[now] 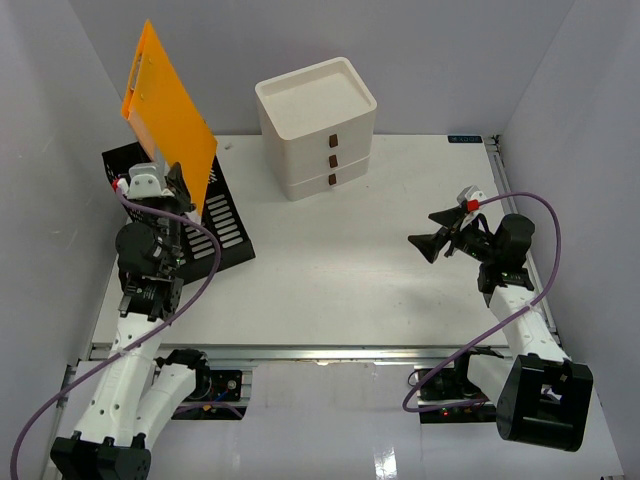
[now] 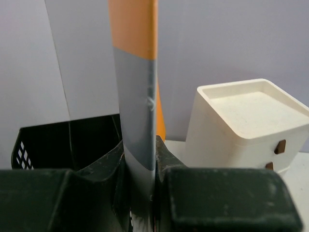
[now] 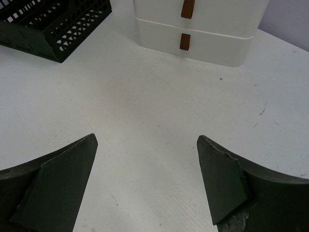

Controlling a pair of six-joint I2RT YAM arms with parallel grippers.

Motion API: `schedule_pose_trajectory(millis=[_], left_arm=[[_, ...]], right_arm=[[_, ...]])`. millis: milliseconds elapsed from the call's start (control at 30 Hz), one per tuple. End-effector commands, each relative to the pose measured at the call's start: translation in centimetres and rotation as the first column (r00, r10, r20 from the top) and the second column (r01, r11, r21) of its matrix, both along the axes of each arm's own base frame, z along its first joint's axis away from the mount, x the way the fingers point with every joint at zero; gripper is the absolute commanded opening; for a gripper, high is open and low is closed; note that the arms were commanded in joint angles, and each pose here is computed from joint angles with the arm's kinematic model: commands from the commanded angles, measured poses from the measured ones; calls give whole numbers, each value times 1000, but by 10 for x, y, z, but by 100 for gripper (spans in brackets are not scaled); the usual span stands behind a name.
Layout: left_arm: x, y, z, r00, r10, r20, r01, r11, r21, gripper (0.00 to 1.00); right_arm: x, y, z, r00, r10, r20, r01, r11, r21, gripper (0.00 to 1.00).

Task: Organize the desk

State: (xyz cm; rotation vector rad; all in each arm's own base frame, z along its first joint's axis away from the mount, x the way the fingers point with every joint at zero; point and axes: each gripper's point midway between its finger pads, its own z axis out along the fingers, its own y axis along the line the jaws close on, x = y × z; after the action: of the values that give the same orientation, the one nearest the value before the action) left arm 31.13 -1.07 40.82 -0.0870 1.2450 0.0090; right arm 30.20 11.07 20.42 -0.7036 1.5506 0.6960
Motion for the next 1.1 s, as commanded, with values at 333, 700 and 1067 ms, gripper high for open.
schedule_pose_trajectory(millis=[333, 700, 1067], left_arm=[[-25, 20, 69, 956, 103, 276, -104, 995, -12, 0], [7, -3, 28, 989, -7, 151, 7, 1000, -2, 0], [43, -3, -21, 999, 25, 40, -26, 999, 21, 0]], right_arm=[[3, -2, 6, 999, 6, 41, -6, 1000, -6, 90], [4, -4, 6, 999, -1, 41, 2, 1000, -6, 90], [5, -6, 7, 999, -12, 43, 12, 1000, -7, 90]])
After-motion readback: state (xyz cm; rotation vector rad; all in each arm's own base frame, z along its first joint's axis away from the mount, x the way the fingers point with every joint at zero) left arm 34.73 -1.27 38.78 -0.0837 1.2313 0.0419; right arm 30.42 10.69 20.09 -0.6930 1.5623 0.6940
